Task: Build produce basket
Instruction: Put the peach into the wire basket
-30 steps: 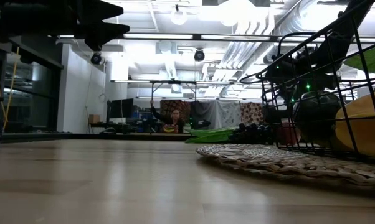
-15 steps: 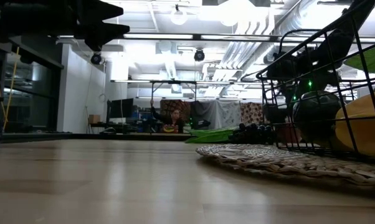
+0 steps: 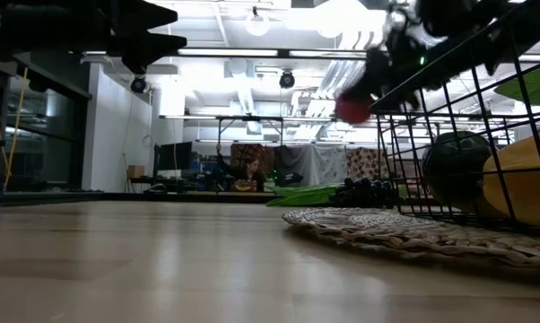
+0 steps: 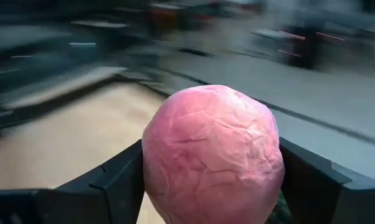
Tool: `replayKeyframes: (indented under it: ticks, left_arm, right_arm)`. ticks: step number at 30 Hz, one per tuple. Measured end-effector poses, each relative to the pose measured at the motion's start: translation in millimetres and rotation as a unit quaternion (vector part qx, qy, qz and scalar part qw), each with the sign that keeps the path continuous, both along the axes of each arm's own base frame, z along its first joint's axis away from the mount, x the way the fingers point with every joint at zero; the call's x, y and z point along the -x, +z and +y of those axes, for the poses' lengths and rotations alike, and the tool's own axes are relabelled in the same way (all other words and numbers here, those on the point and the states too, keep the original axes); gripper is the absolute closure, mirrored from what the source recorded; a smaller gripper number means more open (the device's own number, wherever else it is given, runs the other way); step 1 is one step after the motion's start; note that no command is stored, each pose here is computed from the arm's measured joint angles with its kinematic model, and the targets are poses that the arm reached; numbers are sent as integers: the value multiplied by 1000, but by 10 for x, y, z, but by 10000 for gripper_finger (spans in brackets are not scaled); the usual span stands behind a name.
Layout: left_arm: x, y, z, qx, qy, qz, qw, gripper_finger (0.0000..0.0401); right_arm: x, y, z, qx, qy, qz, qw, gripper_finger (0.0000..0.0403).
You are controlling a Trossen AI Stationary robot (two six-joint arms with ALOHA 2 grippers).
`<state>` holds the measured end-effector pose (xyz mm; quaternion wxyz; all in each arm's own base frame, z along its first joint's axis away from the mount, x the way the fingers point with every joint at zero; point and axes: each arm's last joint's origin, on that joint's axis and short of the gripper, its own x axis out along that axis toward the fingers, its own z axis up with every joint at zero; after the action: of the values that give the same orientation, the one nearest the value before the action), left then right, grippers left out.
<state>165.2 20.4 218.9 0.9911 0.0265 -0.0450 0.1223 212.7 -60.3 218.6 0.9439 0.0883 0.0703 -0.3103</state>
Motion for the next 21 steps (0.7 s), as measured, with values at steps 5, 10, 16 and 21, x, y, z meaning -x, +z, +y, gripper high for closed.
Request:
replayKeyframes:
  ticks: [5,10,16,21]
  left_arm:
    - [0,-4,0,9,-1,0,1000,75]
    - [0,-4,-2,9,-5,-1,1000,75]
    - [-1,-2,-2,9,-4,-1,1000,75]
    - [-1,-3,-2,9,-4,-1,1000,75]
  right_arm:
    - [-123,107,296,42,243,-48,968,111]
    - [-135,174,469,76,339,-75,935,106]
    - [-134,172,460,77,328,-72,939,105]
    - [-134,170,459,77,327,-71,939,105]
